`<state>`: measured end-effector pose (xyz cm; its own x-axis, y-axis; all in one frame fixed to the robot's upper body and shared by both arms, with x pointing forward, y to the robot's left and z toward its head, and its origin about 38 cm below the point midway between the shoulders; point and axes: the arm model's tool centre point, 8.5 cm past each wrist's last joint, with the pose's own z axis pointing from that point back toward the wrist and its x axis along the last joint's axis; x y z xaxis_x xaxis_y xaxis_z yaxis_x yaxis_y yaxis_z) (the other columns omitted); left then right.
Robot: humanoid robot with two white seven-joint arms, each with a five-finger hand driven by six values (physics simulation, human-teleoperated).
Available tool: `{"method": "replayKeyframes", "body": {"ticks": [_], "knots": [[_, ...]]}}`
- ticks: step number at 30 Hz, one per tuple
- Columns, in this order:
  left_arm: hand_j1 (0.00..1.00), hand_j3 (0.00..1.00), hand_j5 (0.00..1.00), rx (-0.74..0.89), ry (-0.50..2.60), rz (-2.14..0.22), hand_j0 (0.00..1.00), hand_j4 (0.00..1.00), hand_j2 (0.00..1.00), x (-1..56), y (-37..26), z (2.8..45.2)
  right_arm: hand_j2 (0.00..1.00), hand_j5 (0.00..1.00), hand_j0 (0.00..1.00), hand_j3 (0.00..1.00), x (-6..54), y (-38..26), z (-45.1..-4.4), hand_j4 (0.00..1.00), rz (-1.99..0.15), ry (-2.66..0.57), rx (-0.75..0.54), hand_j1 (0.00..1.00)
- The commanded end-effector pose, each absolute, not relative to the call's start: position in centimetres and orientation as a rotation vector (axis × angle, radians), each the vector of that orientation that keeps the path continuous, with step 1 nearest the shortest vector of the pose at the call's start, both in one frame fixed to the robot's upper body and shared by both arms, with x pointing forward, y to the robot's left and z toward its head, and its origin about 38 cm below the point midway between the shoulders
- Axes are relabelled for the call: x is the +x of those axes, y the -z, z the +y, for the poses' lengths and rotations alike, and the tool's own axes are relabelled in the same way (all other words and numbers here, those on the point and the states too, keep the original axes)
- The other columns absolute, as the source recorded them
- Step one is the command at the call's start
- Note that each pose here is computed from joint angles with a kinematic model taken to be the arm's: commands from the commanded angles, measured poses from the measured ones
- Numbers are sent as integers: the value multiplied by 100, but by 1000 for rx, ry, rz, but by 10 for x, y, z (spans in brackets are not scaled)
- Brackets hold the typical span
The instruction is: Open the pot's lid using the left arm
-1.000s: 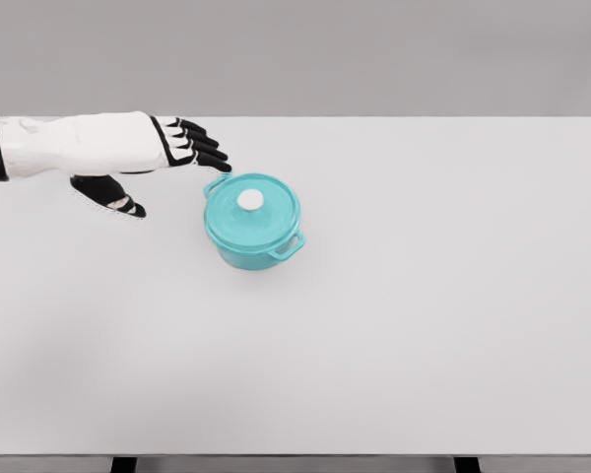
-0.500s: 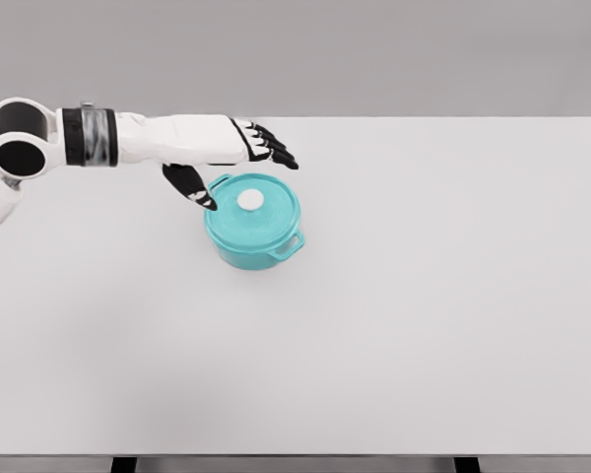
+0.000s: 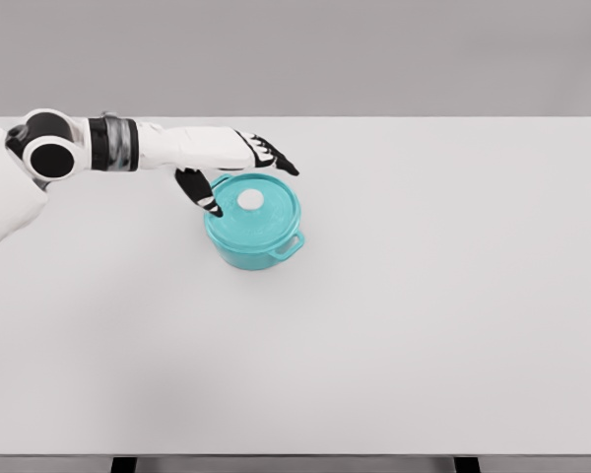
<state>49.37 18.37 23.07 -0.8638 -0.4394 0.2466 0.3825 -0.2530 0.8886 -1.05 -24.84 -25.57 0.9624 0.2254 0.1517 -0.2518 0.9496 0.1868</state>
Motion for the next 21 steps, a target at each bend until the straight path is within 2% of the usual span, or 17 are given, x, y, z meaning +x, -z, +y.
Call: {"method": "replayKeyframes", "body": {"ticks": [1, 14, 16, 17, 18, 21], "knots": [[100, 100, 100, 69, 2138, -1477, 100, 100, 100, 499, -222, 177, 100, 100, 100, 100, -11, 256, -248, 100, -130, -244, 207, 100], [100, 100, 100, 70, 2137, -1469, 100, 100, 100, 499, -220, 179, 100, 100, 100, 100, -11, 256, -248, 100, -129, -244, 208, 100], [89, 89, 89, 70, 2137, -1469, 89, 89, 89, 499, -220, 179, 100, 100, 100, 100, -11, 256, -248, 100, -130, -244, 207, 100], [74, 74, 74, 69, 2136, -1470, 74, 74, 74, 499, -220, 179, 100, 100, 100, 100, -11, 256, -248, 100, -130, -244, 207, 100], [64, 64, 64, 67, 2135, -1469, 64, 64, 64, 499, -219, 179, 100, 100, 100, 100, -11, 256, -248, 100, -130, -244, 207, 100], [61, 61, 61, 66, 2134, -1473, 61, 61, 61, 499, -220, 178, 100, 100, 100, 100, -11, 256, -248, 100, -130, -244, 207, 100]]}}
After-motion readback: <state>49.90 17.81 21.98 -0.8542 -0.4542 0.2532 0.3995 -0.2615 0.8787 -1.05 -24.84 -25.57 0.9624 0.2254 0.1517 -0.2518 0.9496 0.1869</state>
